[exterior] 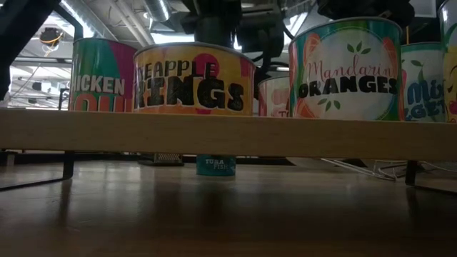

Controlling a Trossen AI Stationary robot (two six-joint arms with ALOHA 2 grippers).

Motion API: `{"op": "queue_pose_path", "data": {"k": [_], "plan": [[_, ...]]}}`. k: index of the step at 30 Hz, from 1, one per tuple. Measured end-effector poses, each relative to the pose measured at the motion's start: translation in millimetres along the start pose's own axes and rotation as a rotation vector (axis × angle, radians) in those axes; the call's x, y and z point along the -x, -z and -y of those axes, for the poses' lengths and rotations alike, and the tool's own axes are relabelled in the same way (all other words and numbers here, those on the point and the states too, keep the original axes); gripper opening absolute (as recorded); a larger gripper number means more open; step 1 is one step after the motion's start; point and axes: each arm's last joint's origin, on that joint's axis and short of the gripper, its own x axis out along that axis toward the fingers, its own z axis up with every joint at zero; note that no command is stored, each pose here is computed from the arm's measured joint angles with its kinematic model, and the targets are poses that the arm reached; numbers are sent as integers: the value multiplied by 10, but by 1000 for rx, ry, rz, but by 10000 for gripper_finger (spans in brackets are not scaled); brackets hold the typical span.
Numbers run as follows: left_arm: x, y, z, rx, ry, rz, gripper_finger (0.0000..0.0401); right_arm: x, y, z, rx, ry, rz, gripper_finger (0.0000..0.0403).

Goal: Pick and place cans onto a shelf
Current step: Put the tuna can on the shelf

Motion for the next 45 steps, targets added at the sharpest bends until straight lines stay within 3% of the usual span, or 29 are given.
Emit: {"op": "queue_pose_path", "data": {"k": [3, 9, 15, 23, 35, 45], "plan": [[1, -2, 28, -6, 0, 0, 10, 5, 30, -10, -18, -9, -28, 83], [3, -9, 74, -22, 0, 6, 8, 227, 146, -95, -116, -13, -46, 83], [5, -45, 85, -72, -2, 42, 3, 562, 298, -213, -154, 26, 105, 83], [92, -37, 78, -123, -8, 56, 2, 434, 675, -315, -127, 76, 322, 83], [845, -219, 71, -104, -107, 178, 1, 372, 771, -334, -125, 80, 341, 83], [1614, -257, 629, -11, -108, 297, 0, 370, 774, -335, -183, 68, 339, 83]]}}
